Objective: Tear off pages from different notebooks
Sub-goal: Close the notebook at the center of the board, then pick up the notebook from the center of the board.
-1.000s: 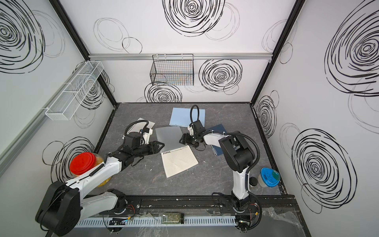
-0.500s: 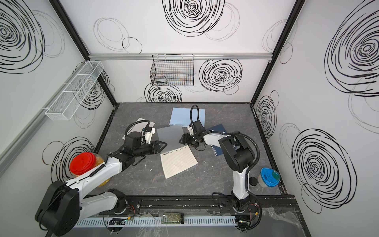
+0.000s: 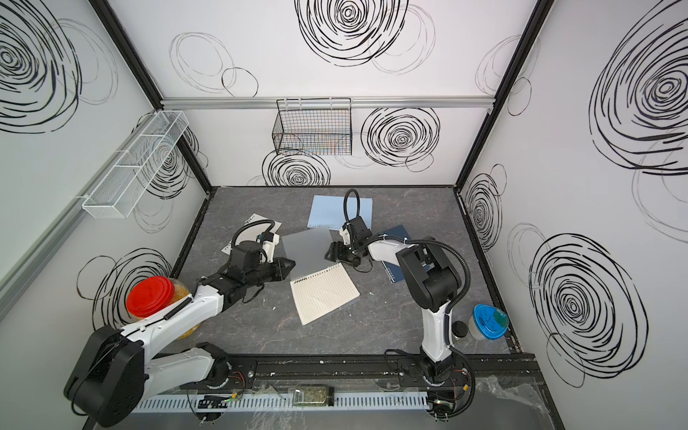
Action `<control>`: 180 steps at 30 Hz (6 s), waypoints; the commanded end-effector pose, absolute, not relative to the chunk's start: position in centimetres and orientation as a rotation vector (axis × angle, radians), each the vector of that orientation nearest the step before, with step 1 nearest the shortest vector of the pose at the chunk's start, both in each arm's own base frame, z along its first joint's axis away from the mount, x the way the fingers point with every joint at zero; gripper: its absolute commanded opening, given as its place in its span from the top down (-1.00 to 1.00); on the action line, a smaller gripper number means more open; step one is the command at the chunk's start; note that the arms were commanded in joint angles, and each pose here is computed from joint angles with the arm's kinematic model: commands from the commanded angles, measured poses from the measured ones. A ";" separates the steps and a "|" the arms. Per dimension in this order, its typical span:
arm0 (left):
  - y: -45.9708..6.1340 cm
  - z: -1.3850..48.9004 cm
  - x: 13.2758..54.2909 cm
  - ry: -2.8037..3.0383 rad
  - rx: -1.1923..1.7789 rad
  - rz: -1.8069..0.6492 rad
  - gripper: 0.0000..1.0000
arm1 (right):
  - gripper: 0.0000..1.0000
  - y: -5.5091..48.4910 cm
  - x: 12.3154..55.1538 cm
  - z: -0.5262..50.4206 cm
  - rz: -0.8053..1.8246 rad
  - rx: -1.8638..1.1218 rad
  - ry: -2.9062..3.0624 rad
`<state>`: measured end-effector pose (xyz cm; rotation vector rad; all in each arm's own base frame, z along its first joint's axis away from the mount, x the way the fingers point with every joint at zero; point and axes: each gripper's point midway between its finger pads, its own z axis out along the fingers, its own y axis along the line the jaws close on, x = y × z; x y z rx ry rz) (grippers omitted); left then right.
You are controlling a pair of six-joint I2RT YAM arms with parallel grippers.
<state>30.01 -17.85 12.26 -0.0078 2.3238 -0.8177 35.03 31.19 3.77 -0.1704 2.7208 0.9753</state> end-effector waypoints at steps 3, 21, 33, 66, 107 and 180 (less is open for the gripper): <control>-17.3 12.7 31.2 2.294 -0.030 -0.744 0.97 | -0.40 31.4 35.6 5.7 0.964 -0.196 2.695; -12.5 12.0 32.0 2.263 -0.299 -0.495 1.00 | -0.40 30.2 34.4 8.6 0.955 -0.177 2.636; -14.1 12.2 31.4 2.218 -0.203 -0.621 0.36 | -0.40 30.5 30.8 6.9 1.007 -0.134 2.672; -15.5 14.7 30.6 2.167 -0.050 -0.702 0.03 | -0.42 28.0 26.1 3.9 0.977 0.001 2.745; -18.6 6.1 37.2 2.592 0.005 -0.722 -0.14 | -0.42 24.6 28.4 5.3 0.887 0.135 2.677; -21.8 6.4 31.7 2.622 0.014 -0.568 1.00 | -0.40 30.6 26.5 1.9 1.090 0.029 2.720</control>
